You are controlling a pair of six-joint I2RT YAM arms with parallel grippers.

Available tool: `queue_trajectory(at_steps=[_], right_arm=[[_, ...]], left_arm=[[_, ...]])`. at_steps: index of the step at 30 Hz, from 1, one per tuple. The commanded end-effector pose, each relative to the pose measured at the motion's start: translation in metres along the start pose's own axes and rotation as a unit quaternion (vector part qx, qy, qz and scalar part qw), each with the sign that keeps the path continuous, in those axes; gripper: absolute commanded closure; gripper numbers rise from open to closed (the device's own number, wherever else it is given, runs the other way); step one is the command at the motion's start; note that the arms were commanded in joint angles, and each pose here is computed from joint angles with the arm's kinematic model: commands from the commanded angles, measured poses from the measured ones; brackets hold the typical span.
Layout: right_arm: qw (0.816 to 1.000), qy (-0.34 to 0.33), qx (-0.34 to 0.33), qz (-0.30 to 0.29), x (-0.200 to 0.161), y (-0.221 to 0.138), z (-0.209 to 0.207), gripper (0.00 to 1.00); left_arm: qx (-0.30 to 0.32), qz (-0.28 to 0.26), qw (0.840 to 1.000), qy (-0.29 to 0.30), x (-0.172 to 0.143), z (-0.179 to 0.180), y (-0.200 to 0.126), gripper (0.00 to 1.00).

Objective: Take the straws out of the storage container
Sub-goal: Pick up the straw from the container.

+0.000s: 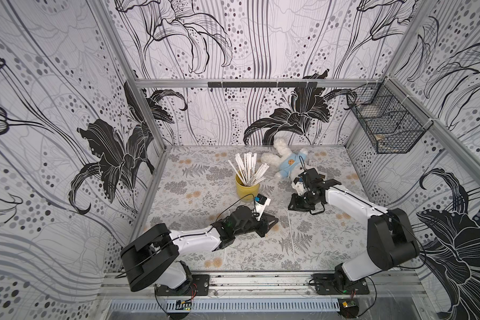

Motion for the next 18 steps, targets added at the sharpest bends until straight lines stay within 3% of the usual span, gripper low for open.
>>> queue_trajectory(at_steps=[1, 6, 13, 18], right_arm=[[0.997, -0.020, -0.024, -0.071, 0.024, -0.030, 0.009, 0.69], [0.985, -0.067, -0.067, -0.142, 0.044, -0.057, 0.025, 0.66], [0.955, -0.137, -0.011, -0.263, 0.073, -0.093, 0.062, 0.65], [0.935, -0.189, 0.010, -0.301, 0.080, -0.104, 0.085, 0.63]], left_arm=[[0.008, -0.056, 0.997, 0.059, 0.031, -0.014, -0.010, 0.74], [0.053, -0.097, 0.989, 0.103, 0.056, -0.016, -0.027, 0.73], [0.122, -0.144, 0.970, 0.152, 0.083, -0.014, -0.064, 0.73], [0.164, -0.178, 0.954, 0.177, 0.095, -0.009, -0.090, 0.73]])
Point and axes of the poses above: each gripper's point midway between its finger pads, its own y axis out along the fingers, its own z axis along the line the jaws close on, x = y × z, the point moved 2 cm from there along -y, back along the fingers, and after that the axes turned 15 degrees about -y, right-handed, at the moved point
